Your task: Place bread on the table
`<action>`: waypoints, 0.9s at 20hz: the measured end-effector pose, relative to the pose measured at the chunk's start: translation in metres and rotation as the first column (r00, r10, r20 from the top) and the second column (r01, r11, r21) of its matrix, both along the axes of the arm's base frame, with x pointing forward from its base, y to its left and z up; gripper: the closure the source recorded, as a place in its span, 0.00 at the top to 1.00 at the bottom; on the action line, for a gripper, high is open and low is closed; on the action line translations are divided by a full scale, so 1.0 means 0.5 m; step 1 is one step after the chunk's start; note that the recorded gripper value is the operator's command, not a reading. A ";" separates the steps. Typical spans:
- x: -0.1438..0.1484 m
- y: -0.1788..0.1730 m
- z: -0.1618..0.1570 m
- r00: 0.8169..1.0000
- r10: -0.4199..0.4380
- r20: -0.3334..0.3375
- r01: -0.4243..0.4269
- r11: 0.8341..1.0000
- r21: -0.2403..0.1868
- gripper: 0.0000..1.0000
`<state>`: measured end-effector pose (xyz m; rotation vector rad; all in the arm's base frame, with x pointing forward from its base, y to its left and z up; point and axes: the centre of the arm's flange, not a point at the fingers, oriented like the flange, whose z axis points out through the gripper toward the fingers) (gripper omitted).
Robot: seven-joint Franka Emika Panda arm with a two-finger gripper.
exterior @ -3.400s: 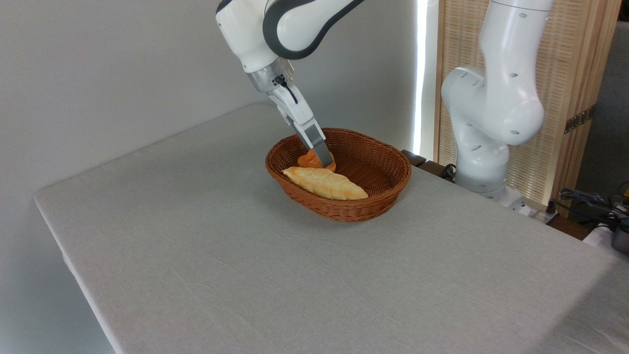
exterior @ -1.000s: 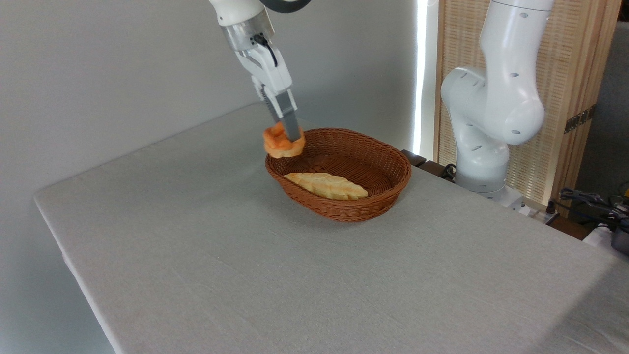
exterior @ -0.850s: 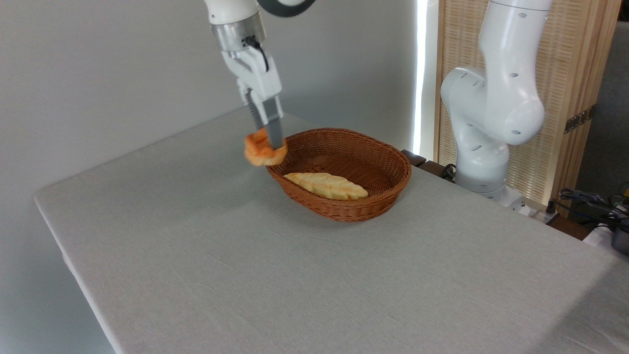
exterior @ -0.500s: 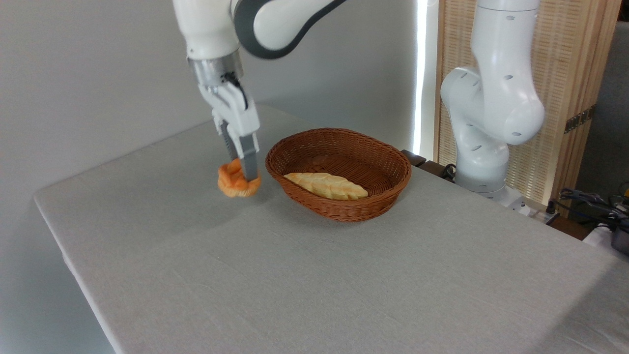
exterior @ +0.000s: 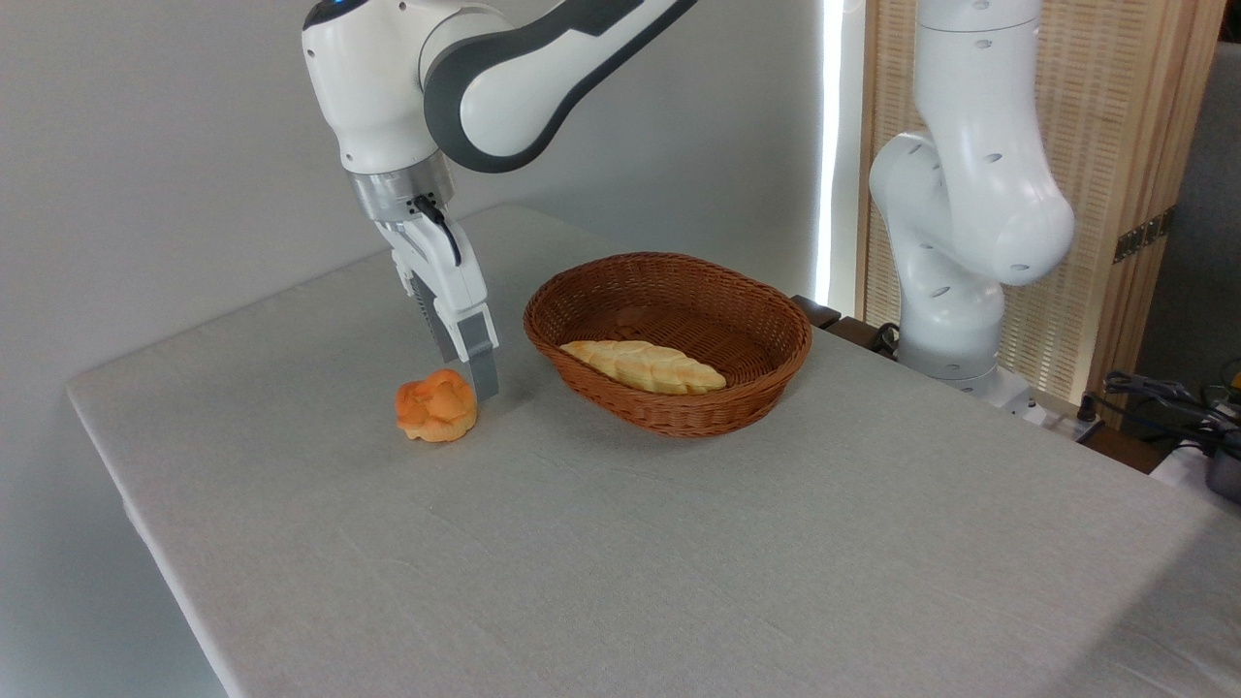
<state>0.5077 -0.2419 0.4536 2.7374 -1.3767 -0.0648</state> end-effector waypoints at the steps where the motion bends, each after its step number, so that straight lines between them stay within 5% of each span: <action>1: 0.001 0.000 0.003 1.000 0.000 0.003 0.000 1.000 -0.001 1.00; 6: 0.028 0.035 0.050 0.998 0.041 0.047 -0.040 0.999 -0.019 1.00; 18: 0.084 0.338 0.167 0.945 0.295 0.143 -0.289 0.955 -0.062 1.00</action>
